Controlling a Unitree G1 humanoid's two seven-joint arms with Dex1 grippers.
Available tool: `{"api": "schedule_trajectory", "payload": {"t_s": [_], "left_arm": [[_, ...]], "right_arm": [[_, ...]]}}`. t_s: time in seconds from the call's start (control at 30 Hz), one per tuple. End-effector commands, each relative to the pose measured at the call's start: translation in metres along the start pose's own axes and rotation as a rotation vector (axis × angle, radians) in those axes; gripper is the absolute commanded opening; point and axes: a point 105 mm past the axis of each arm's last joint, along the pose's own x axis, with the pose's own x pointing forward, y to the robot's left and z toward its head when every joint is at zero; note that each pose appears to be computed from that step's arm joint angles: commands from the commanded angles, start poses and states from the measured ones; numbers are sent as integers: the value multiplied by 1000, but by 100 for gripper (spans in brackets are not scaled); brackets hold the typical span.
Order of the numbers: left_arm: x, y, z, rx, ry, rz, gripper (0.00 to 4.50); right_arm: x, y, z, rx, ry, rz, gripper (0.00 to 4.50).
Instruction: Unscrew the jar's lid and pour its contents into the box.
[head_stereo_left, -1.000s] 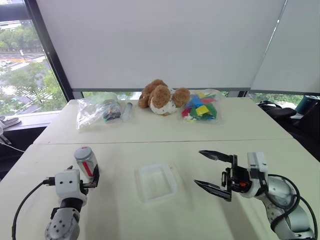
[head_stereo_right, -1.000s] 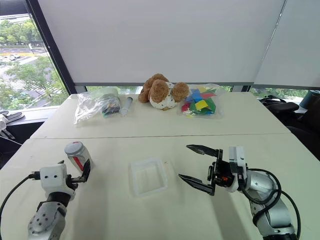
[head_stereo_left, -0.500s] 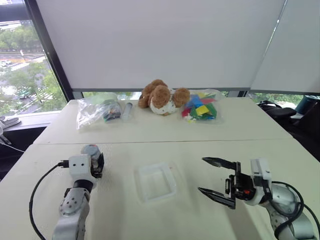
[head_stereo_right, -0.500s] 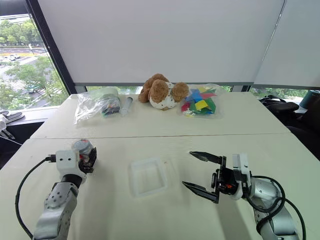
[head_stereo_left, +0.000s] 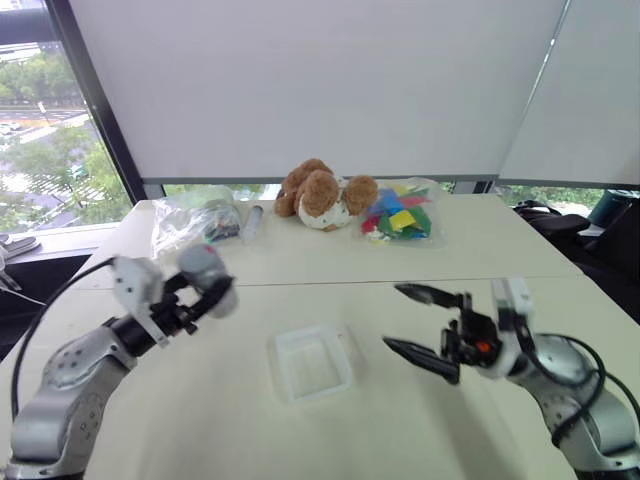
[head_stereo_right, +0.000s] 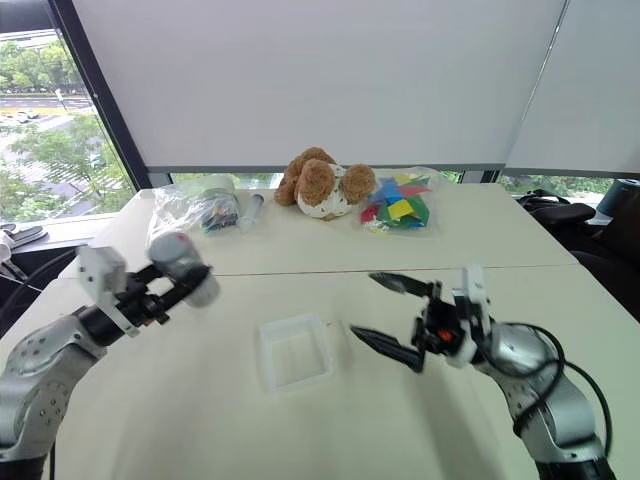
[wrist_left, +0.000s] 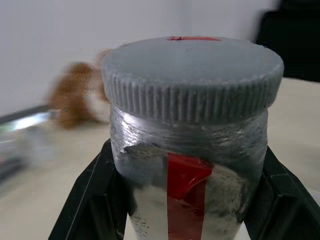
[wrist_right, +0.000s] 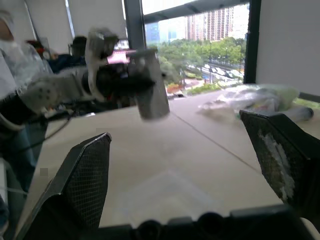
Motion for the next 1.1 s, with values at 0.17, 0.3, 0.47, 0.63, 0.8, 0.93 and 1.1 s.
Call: {"api": "schedule_trajectory", "payload": {"t_s": [0.17,0.3,0.47,0.63,0.8,0.93,1.1], "left_arm": [[36,-40,-2,32,-17,-298,220],[42,-45,-7,40,-26,-320,220],[45,-48,-9,42,-36,-326,220],[46,-53,-12,29,-33,-338,220],[50,-58,-12,22,-36,-345,220],[52,-61,-12,21,-36,-348,220],[52,-62,-12,20,-36,-349,220]], "right_arm": [[71,17,20,124,35,172,450],[86,18,19,135,68,189,450],[94,20,15,143,109,214,450],[97,21,4,137,149,232,450],[102,20,-7,117,167,236,450],[105,21,-11,106,171,247,450],[107,20,-11,103,165,249,425]]}}
